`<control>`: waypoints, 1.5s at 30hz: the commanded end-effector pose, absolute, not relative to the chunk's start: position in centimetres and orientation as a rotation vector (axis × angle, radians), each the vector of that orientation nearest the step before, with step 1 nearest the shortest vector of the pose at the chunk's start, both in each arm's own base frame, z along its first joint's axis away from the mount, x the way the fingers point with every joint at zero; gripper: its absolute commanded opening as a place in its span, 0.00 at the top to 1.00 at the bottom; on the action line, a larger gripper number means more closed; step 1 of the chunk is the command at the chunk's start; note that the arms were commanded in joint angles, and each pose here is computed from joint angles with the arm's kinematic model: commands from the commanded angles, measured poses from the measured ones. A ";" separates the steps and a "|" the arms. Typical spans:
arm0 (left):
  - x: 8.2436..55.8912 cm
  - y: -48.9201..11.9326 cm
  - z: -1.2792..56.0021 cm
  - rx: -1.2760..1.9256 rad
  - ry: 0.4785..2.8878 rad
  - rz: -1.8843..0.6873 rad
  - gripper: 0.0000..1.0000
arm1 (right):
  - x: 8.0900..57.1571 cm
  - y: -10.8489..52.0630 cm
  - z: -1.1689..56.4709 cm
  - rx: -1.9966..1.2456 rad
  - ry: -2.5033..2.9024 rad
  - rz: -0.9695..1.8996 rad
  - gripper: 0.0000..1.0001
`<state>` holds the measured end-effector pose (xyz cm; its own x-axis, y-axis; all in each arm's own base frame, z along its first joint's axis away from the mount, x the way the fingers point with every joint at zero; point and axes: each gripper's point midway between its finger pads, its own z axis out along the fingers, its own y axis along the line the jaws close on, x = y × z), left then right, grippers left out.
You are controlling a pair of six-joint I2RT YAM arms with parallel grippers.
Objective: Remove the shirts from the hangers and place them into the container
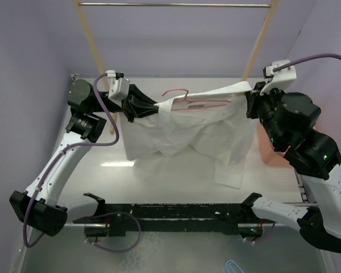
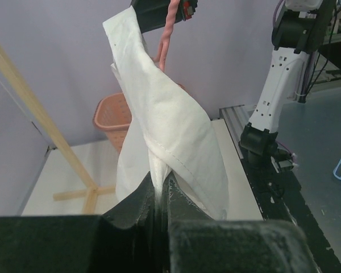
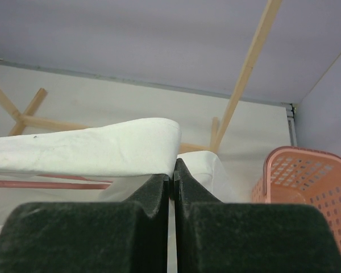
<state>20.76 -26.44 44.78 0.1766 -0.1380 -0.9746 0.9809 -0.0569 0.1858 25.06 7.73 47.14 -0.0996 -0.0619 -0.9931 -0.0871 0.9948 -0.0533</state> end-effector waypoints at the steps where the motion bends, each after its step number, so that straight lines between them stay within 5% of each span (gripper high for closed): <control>1: 18.4 -24.3 48.7 1.291 0.764 -1.038 1.00 | 22.0 0.4 50.6 0.121 1.603 -0.160 1.00; 12: 18.7 -24.4 48.3 1.301 0.792 -1.037 1.00 | 24.5 8.6 49.5 -0.163 1.719 0.107 1.00; 25: 25.9 -19.5 50.9 0.853 0.978 -0.518 1.00 | 26.6 3.5 47.8 -0.001 1.839 -0.363 1.00; 40: 21.8 -20.6 52.5 0.985 0.830 -0.878 1.00 | 25.4 1.6 42.6 -0.038 1.996 -0.543 1.00; 45: 24.5 -19.2 53.5 0.823 0.877 -0.806 1.00 | 23.9 2.1 41.5 -0.047 2.032 -0.419 1.00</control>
